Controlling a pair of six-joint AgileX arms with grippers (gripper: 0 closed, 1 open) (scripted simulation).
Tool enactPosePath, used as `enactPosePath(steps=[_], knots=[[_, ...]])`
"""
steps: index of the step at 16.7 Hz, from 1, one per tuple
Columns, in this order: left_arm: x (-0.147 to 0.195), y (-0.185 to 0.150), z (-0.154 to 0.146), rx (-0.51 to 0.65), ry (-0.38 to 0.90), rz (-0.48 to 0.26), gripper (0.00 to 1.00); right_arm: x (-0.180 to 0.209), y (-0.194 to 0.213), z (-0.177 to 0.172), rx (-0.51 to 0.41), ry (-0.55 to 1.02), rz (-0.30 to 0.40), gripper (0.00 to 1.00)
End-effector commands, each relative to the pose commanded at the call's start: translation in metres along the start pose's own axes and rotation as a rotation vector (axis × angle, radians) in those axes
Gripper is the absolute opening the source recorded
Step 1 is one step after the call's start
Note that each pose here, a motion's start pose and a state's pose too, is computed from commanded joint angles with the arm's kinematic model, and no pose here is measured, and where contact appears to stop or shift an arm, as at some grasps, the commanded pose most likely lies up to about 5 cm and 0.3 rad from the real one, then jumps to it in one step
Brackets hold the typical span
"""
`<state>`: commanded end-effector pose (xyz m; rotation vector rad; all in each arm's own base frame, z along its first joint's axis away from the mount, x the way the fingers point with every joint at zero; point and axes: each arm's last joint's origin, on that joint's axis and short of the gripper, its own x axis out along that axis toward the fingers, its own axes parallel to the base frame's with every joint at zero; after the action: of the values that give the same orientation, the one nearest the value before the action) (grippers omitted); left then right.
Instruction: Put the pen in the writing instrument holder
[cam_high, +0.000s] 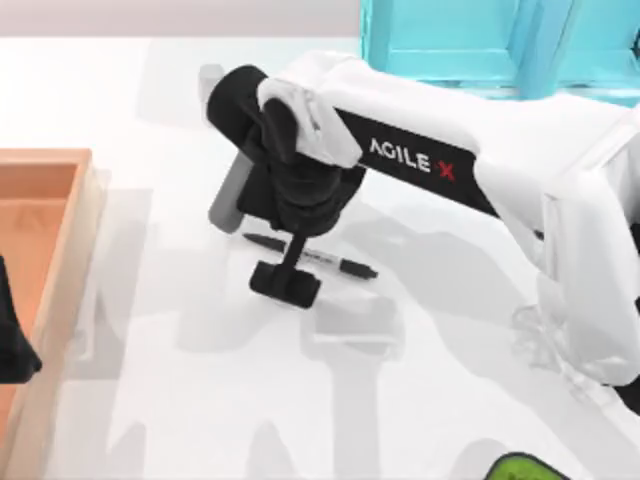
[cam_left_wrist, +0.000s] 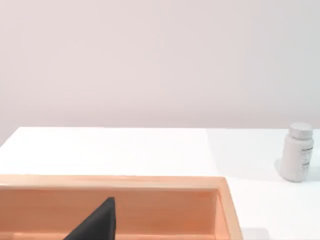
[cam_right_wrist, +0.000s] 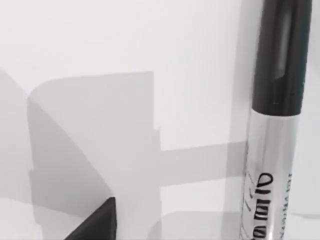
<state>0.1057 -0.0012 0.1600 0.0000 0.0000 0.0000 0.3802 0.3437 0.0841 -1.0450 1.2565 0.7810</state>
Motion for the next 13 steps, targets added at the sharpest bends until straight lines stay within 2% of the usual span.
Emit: enactPosePath(steps=[11,13], knots=[[0.0000,0.0000,0.0000,0.000,0.000,0.000,1.00,0.0000,0.0000,0.0000,0.000,0.000,0.000,0.02],[0.0000,0.0000,0.0000,0.000,0.000,0.000,1.00,0.0000,0.0000,0.0000,0.000,0.000,0.000,0.00]])
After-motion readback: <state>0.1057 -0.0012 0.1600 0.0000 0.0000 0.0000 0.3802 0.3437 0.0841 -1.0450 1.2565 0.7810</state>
